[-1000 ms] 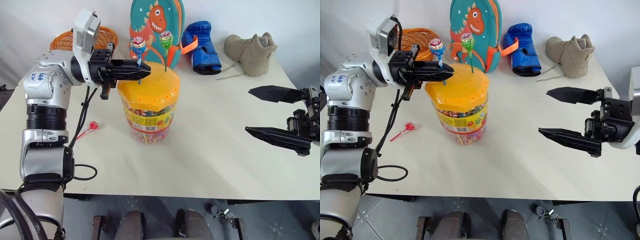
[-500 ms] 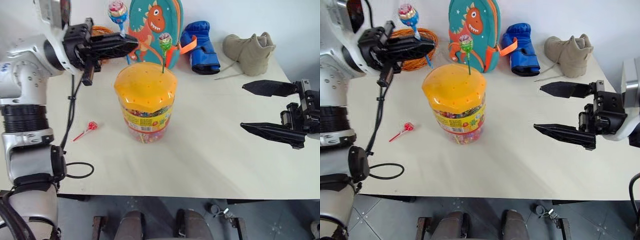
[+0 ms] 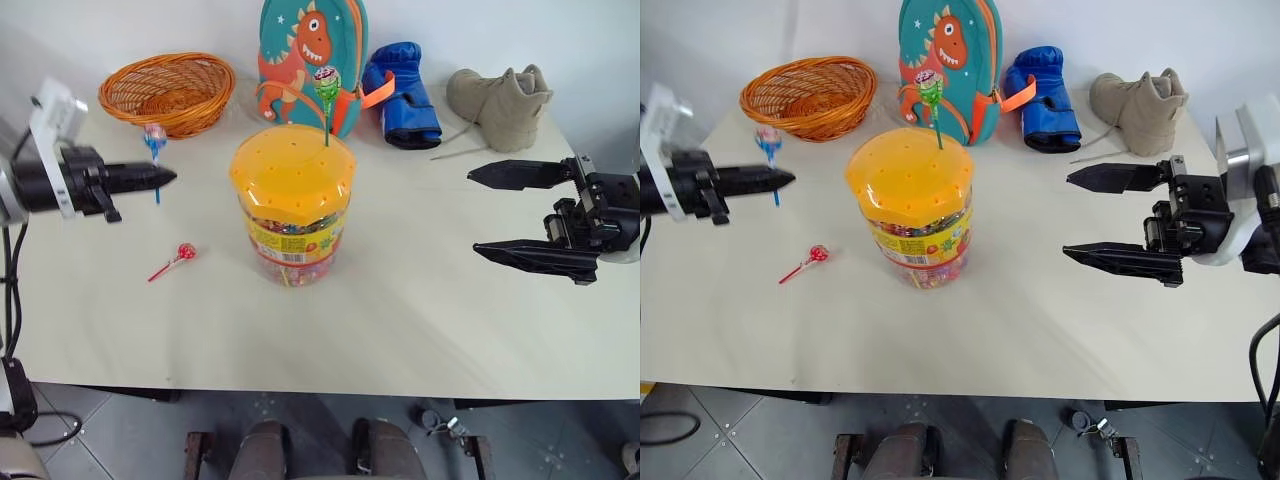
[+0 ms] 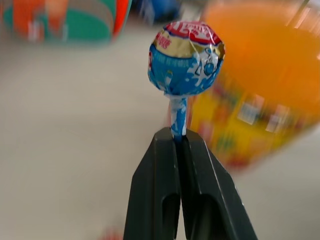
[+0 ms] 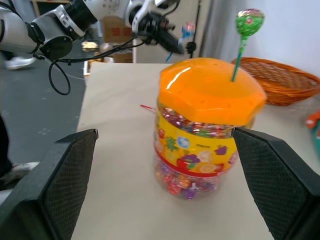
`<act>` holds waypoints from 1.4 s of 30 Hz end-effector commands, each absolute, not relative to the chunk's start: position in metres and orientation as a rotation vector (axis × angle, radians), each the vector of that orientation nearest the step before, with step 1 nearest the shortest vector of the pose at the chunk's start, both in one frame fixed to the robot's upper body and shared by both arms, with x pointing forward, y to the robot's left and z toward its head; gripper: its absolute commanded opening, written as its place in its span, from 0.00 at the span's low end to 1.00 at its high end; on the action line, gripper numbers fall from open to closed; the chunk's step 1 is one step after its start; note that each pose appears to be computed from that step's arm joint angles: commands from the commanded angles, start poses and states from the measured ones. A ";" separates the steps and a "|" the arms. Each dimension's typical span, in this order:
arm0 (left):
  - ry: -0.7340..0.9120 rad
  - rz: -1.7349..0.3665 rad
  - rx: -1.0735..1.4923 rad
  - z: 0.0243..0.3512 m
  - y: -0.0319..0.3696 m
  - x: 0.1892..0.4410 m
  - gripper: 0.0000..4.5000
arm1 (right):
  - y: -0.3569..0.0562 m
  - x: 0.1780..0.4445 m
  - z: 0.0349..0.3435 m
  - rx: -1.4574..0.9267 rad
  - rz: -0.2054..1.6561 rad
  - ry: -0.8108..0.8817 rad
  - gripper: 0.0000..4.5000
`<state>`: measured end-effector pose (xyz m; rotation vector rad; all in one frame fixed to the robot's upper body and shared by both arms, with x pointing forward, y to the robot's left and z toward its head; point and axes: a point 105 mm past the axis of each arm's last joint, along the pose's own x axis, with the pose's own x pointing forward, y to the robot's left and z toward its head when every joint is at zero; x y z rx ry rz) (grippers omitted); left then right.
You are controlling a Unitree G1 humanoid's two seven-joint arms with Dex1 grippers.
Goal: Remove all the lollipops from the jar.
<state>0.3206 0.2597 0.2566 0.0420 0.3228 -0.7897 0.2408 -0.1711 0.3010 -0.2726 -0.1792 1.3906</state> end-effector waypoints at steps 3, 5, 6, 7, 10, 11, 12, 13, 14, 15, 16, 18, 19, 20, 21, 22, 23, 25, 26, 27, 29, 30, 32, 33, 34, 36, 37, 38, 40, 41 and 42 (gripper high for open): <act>0.412 -0.769 0.070 0.231 0.254 0.313 0.01 | -0.167 0.235 0.306 -0.295 1.438 -0.216 1.00; 0.493 -0.776 0.075 0.204 0.249 0.307 0.01 | -0.165 0.230 0.303 -0.282 1.466 -0.199 1.00; 0.503 -0.780 0.074 0.199 0.247 0.306 0.01 | -0.164 0.229 0.302 -0.276 1.473 -0.191 1.00; 0.517 -0.776 0.074 0.195 0.246 0.305 0.01 | -0.163 0.226 0.297 -0.272 1.485 -0.175 1.00; 0.554 -0.801 0.076 0.188 0.236 0.300 0.01 | -0.162 0.220 0.278 -0.299 1.515 -0.111 1.00; 0.565 -0.809 0.078 0.186 0.233 0.298 0.01 | -0.162 0.220 0.275 -0.303 1.512 -0.103 1.00; 0.573 -0.811 0.078 0.184 0.231 0.297 0.01 | -0.162 0.220 0.273 -0.305 1.507 -0.101 1.00; 0.580 -0.810 0.080 0.182 0.229 0.297 0.01 | -0.162 0.220 0.272 -0.305 1.505 -0.101 1.00; 0.599 -0.803 0.086 0.178 0.230 0.297 0.01 | -0.162 0.220 0.272 -0.306 1.504 -0.101 1.00; 0.614 -0.793 0.094 0.175 0.231 0.297 0.01 | -0.162 0.220 0.272 -0.307 1.504 -0.103 1.00; 0.627 -0.782 0.102 0.172 0.232 0.298 0.01 | -0.161 0.220 0.273 -0.308 1.504 -0.103 1.00; 0.658 -0.763 0.116 0.166 0.235 0.299 0.01 | -0.161 0.221 0.274 -0.309 1.503 -0.104 1.00; 0.674 -0.749 0.121 0.163 0.237 0.300 0.01 | -0.160 0.221 0.274 -0.311 1.502 -0.105 1.00; 0.689 -0.738 0.122 0.161 0.238 0.300 0.01 | -0.160 0.222 0.274 -0.311 1.502 -0.106 1.00; 0.698 -0.731 0.123 0.159 0.239 0.301 0.01 | -0.160 0.222 0.274 -0.311 1.502 -0.107 1.00; 0.703 -0.728 0.122 0.159 0.240 0.301 0.06 | -0.160 0.222 0.274 -0.311 1.502 -0.106 1.00; 0.712 -0.716 0.126 0.157 0.241 0.302 0.11 | -0.159 0.222 0.274 -0.312 1.501 -0.107 1.00; 0.739 -0.696 0.139 0.153 0.244 0.302 0.21 | -0.159 0.224 0.275 -0.312 1.499 -0.110 1.00; 0.749 -0.687 0.153 0.150 0.246 0.302 0.29 | -0.158 0.224 0.275 -0.313 1.499 -0.111 1.00; 0.753 -0.681 0.157 0.148 0.247 0.302 0.37 | -0.157 0.225 0.276 -0.313 1.498 -0.112 1.00; 0.739 -0.682 0.151 0.149 0.245 0.304 0.49 | -0.157 0.226 0.276 -0.317 1.496 -0.113 1.00; 0.727 -0.687 0.149 0.150 0.243 0.305 0.57 | -0.157 0.226 0.277 -0.319 1.494 -0.114 1.00; 0.703 -0.699 0.145 0.155 0.240 0.306 0.70 | -0.157 0.227 0.278 -0.323 1.491 -0.119 1.00; 0.685 -0.710 0.142 0.159 0.238 0.306 0.77 | -0.157 0.228 0.279 -0.326 1.489 -0.121 1.00; 0.665 -0.724 0.140 0.164 0.236 0.306 0.83 | -0.157 0.229 0.280 -0.330 1.487 -0.122 1.00; 0.602 -0.760 0.134 0.177 0.233 0.305 0.97 | -0.158 0.230 0.282 -0.335 1.482 -0.125 1.00; 0.545 -0.783 0.124 0.187 0.231 0.306 1.00 | -0.158 0.230 0.283 -0.338 1.479 -0.127 1.00; 0.479 -0.812 0.110 0.200 0.230 0.306 1.00 | -0.159 0.231 0.284 -0.344 1.473 -0.129 1.00; 0.346 -0.874 0.088 0.225 0.229 0.303 1.00 | -0.161 0.232 0.286 -0.354 1.459 -0.130 1.00; 0.293 -0.898 0.084 0.234 0.230 0.302 1.00 | -0.162 0.233 0.287 -0.359 1.451 -0.130 1.00; 0.241 -0.923 0.084 0.243 0.231 0.301 1.00 | -0.163 0.235 0.288 -0.365 1.438 -0.124 1.00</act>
